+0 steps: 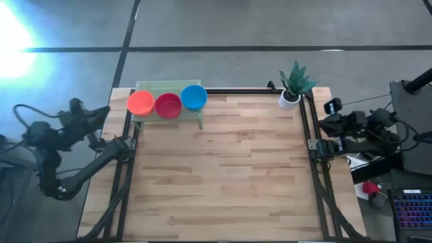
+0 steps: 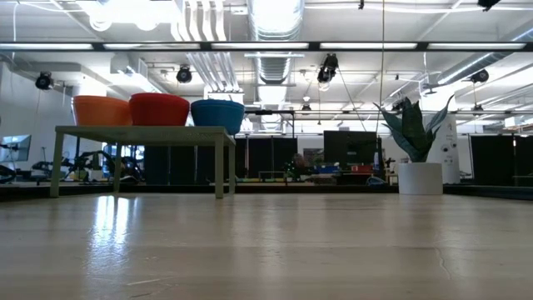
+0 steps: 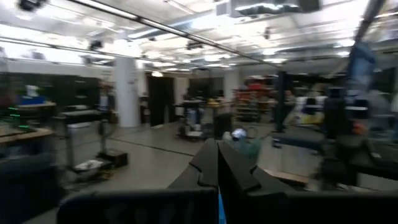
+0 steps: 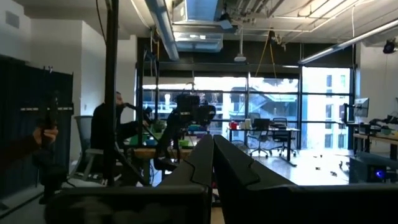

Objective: Pick & Place Mini bowls
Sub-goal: Return to Home Position

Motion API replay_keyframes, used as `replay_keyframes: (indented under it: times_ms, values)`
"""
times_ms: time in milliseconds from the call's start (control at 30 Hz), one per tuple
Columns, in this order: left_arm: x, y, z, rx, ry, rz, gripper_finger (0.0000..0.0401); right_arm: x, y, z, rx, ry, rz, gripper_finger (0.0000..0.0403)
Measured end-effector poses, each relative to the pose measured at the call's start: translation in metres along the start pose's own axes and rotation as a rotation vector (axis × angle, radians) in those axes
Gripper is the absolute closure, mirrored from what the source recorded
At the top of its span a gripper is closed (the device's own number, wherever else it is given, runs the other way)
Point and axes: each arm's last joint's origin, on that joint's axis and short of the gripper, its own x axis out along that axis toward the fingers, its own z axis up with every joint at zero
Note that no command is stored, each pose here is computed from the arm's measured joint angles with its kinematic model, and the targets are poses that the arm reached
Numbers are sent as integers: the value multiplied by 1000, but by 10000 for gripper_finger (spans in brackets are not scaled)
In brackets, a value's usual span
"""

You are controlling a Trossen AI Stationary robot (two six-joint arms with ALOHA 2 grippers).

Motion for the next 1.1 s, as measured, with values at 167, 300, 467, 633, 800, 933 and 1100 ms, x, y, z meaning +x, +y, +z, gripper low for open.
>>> replay_keyframes:
  times_ms: [167, 300, 467, 633, 800, 933, 1100]
  values:
    - [22, 1, -21, -16, 8, -87, 401, 10, 0, -23, 0, 24, 0, 394]
    - [37, 4, -38, -16, 11, -105, 401, 13, 0, -32, -5, 32, -1, 394]
    - [56, 4, -63, -49, -1, -199, 401, 16, 1, -40, -2, 32, 0, 394]
    - [70, 4, -90, -102, -6, -281, 401, 18, 1, -49, 1, 47, 0, 394]
    - [80, 4, -116, -112, 5, -350, 401, 21, 1, -59, 0, 54, 1, 394]
    - [84, 3, -134, -147, 28, -421, 401, 24, 2, -73, 2, 67, 34, 394]
    - [87, 2, -152, -171, 59, -485, 401, 27, 3, -91, 24, 68, 58, 394]
